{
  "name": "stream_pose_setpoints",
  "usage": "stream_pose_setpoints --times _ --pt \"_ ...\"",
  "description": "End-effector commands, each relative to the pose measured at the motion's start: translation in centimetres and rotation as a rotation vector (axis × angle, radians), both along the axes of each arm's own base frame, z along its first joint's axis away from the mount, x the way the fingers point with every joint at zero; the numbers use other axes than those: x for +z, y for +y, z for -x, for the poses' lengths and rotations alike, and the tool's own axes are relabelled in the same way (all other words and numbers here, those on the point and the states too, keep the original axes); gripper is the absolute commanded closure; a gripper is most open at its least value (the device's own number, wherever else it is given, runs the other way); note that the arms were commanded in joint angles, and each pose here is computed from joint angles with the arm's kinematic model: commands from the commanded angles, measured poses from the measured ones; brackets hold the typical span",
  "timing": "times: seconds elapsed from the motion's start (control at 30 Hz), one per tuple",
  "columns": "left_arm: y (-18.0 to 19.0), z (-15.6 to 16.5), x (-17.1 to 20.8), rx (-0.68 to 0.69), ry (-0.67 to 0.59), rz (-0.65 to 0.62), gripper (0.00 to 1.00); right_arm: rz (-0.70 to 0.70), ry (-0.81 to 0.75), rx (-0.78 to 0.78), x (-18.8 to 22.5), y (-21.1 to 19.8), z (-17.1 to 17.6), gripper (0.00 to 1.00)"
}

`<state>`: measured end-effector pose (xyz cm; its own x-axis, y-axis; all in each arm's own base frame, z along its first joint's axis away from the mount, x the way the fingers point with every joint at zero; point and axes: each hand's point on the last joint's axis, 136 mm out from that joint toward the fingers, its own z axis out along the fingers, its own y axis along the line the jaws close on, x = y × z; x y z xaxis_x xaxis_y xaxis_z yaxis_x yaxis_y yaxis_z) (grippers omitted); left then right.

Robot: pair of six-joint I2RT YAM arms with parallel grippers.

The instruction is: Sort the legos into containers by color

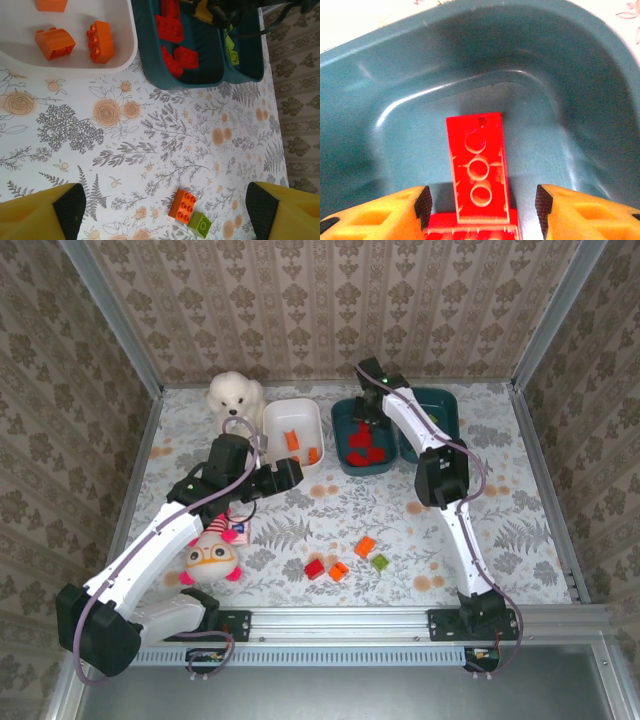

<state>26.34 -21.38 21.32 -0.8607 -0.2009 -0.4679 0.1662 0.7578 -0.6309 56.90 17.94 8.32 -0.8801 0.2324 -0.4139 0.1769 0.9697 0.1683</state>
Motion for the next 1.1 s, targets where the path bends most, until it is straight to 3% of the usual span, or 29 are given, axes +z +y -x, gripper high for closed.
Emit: stream_pose_setpoints --times 0.0,0.2,0.5,0.63,0.83,1.07 --pt "-0.1 0.5 -0.3 -0.066 0.006 -0.054 0.13 -0.062 -0.233 0.056 11.2 1.5 0.6 0.41" --pt "-2.3 2.6 -2.7 -0.266 0.017 -0.174 0.14 -0.129 -0.373 0.095 16.2 2.7 7.9 0.42" --pt "-7.8 7.9 -6.0 -0.580 0.040 -0.263 0.17 -0.209 -0.277 0.120 13.6 1.9 26.3 0.40" --pt "-8.4 9.2 -6.9 -0.591 0.073 -0.275 0.19 -0.266 -0.236 0.080 13.5 -0.3 32.6 0.38" --pt "-9.9 9.9 -8.1 -0.584 0.106 -0.293 0.21 -0.344 -0.230 0.033 15.5 -3.9 37.5 0.36" --pt "-13.7 9.1 -10.1 -0.539 0.156 -0.431 0.20 -0.417 -0.182 0.114 15.0 -4.2 40.9 0.34"
